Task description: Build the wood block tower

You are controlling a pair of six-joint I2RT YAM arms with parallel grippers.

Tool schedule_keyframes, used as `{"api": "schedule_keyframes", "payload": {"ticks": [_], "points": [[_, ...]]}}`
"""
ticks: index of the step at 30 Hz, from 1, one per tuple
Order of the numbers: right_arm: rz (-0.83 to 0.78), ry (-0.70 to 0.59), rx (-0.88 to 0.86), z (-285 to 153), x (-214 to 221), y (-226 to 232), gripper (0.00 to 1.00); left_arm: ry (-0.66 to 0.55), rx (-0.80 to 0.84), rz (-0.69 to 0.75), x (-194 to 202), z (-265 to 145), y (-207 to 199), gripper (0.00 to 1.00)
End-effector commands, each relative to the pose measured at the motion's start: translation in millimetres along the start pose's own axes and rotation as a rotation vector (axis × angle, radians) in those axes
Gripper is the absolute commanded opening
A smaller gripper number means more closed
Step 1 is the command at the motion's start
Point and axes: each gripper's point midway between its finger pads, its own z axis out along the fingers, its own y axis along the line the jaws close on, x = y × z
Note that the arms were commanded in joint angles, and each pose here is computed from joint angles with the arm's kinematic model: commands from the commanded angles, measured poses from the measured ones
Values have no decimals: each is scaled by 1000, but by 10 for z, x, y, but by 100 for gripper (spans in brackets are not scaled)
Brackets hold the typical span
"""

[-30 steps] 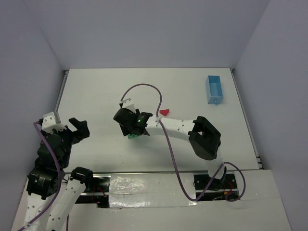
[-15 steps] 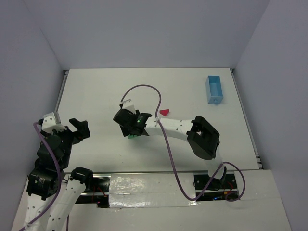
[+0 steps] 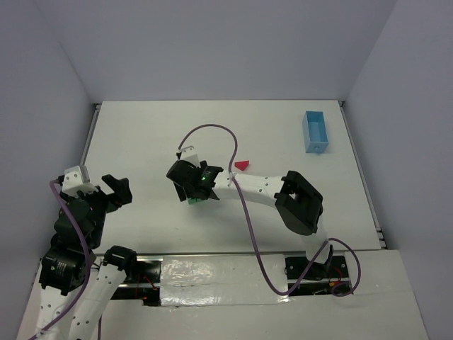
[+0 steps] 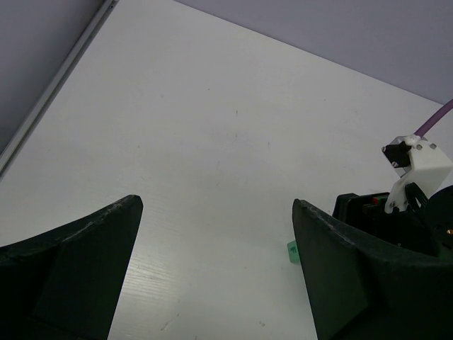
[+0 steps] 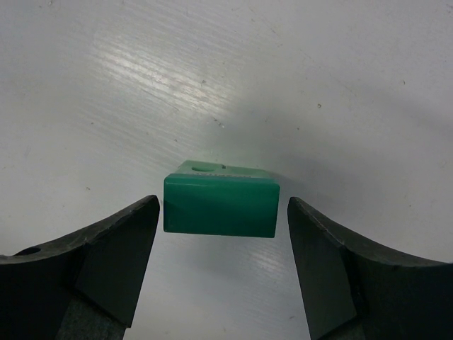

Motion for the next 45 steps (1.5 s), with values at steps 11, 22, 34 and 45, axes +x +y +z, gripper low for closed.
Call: {"api": "schedule_keyframes", "payload": {"ticks": [11,22,34,45], "points": [[43,-79,-22,-196,-246,78,81,-62,40,-12,-143,-34,-64,99],[48,-76,-29,-211,-240,99,77,-63,42,-13,-138,-35,-65,99],[73,-78,-25,-257,-255,87,77,-66,43,-12,-143,-41,-63,100],[79,-73,-13,-274,-232,85,77,-68,44,-15,-145,-50,-61,99]]}}
